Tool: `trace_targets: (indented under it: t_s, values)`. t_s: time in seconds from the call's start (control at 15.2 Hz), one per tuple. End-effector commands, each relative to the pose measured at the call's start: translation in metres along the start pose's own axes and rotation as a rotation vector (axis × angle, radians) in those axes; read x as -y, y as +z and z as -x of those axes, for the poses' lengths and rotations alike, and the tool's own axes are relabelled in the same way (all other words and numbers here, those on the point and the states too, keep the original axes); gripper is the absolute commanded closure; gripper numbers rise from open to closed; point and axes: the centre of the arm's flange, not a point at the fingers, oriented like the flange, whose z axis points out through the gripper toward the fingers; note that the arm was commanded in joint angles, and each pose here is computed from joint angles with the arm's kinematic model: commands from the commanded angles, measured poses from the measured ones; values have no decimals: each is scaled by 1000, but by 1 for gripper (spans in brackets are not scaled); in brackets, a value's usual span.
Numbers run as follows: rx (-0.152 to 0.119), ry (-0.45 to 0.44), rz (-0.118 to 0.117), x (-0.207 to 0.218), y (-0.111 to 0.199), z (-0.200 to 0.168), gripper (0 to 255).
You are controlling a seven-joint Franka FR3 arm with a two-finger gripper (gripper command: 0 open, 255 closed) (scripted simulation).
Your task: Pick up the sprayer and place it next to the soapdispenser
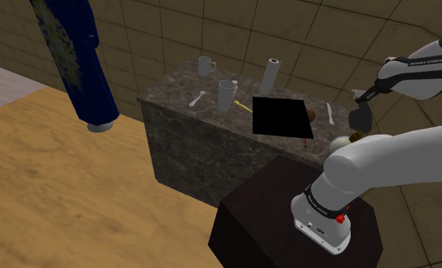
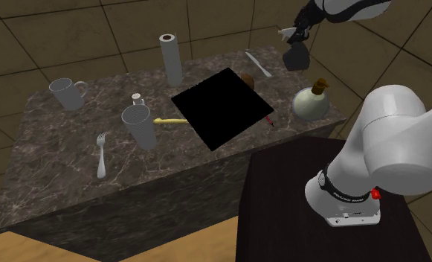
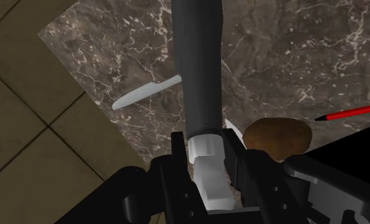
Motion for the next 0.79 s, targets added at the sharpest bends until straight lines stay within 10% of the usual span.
trace_targets:
  t_s: [0.0,0.66,0.73]
  values:
    - [0,0,1,4,10,4,255]
    - [0,0,1,8,21,8,255]
    - [0,0,1,8,21,8,0]
